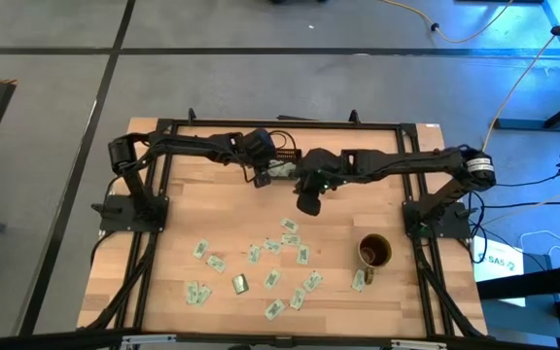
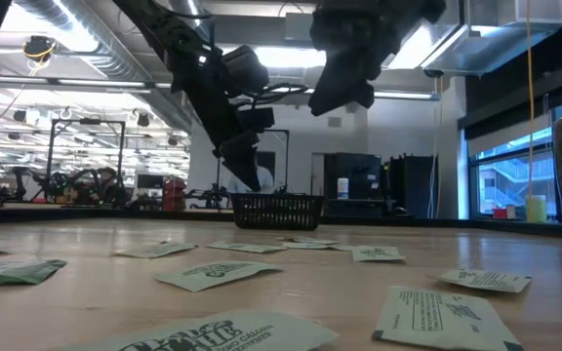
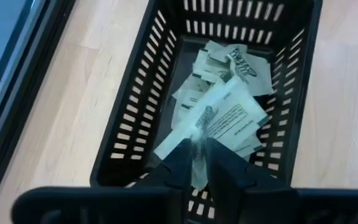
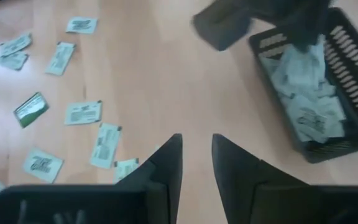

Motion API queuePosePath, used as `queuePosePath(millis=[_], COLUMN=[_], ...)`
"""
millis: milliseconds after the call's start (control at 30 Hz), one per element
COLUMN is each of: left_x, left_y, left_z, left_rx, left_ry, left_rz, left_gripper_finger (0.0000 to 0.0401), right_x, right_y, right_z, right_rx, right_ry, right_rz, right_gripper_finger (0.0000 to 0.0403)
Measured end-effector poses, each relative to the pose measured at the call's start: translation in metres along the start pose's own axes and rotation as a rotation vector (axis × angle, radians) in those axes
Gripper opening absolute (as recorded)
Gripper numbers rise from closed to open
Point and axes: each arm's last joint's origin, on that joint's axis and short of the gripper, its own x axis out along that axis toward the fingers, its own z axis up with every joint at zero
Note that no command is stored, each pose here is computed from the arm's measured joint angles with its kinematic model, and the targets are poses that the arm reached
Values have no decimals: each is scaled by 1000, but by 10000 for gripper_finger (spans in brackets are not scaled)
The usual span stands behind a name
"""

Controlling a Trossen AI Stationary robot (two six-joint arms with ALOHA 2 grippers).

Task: Pick and place Stevia / Truvia into bins
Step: Put the white stevia packet into the black bin

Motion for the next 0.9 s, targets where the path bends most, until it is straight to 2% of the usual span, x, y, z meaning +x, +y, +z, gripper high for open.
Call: queuePosePath(millis=[167,333,533,667,900], left_x=[0,-4,-19,-30,-36], left_y=[0,0,2,2,1], left_z=[2,2,8,12,14], left_rx=[-4,-28,-104,-141,-159], left_ry=[-16,-20,-64,-108,-135], left_rz=[1,2,-6,-60,-105], left_gripper_finger=[60,62,57,58,56], right_x=[9,32,71,95,117], right_y=[13,25,26,26,30], right_z=[-2,-7,-25,-40,-56], right_rx=[-38,-119,-150,-209,-318], right_ry=[-8,-4,111,194,262], right_rz=[30,52,26,14,19], right_gripper_finger=[91,91,91,90,90])
